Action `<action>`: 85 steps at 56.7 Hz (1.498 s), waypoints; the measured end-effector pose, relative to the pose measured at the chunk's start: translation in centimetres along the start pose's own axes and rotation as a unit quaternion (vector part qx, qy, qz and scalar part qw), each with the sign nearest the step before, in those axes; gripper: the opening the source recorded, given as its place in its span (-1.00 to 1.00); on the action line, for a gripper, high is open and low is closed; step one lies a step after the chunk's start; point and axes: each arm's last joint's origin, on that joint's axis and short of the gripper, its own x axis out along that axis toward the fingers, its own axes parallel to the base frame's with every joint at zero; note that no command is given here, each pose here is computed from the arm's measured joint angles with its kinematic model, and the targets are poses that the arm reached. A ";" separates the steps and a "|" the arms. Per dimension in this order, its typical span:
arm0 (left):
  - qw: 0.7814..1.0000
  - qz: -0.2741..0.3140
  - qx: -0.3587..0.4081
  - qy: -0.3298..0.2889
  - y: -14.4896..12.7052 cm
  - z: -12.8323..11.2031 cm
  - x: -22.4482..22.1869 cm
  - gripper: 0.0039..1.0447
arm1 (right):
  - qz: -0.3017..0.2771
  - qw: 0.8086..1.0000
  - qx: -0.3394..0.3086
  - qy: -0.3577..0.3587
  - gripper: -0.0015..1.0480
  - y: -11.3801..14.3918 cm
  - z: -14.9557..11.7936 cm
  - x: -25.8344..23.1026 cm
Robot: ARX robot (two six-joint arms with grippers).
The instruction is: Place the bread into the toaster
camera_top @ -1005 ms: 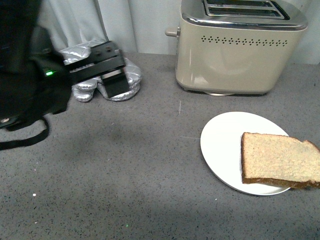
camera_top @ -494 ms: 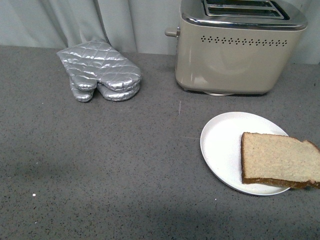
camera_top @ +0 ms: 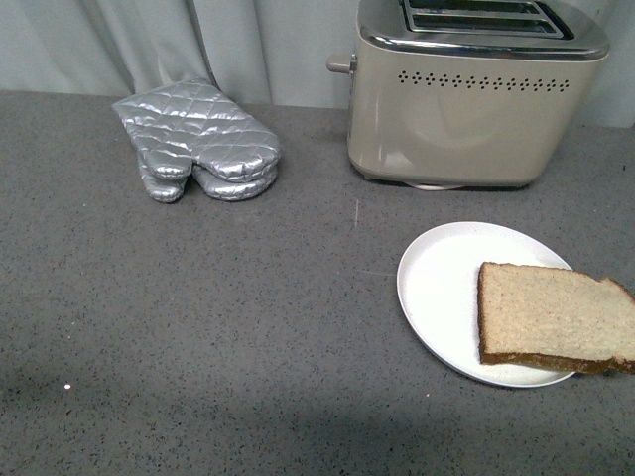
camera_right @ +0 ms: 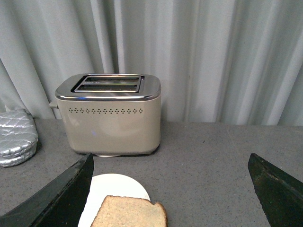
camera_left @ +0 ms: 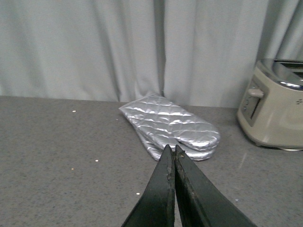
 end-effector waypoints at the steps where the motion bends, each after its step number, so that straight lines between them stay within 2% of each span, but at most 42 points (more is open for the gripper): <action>1: 1.000 0.003 0.000 -0.001 0.2 0.0 -0.1 -0.94 | 0.000 1.000 0.000 0.000 0.81 0.0 0.0 0.0; 37: 1.000 0.012 0.000 -0.019 0.4 1.0 -2.9 -0.94 | 0.000 1.000 0.000 0.000 0.81 0.0 0.0 0.0; 74: 1.000 0.012 0.000 -0.019 0.4 1.0 -4.3 -0.94 | 0.000 1.000 0.000 0.000 0.81 0.0 0.0 0.0; 77: 1.000 0.011 0.000 -0.002 0.4 0.5 -5.0 -0.94 | 0.000 1.000 0.000 0.000 0.81 0.0 0.0 0.0; 85: 1.000 0.011 0.000 -0.016 0.4 0.7 -5.4 -0.94 | 0.000 1.000 0.000 0.000 0.81 0.0 0.0 0.0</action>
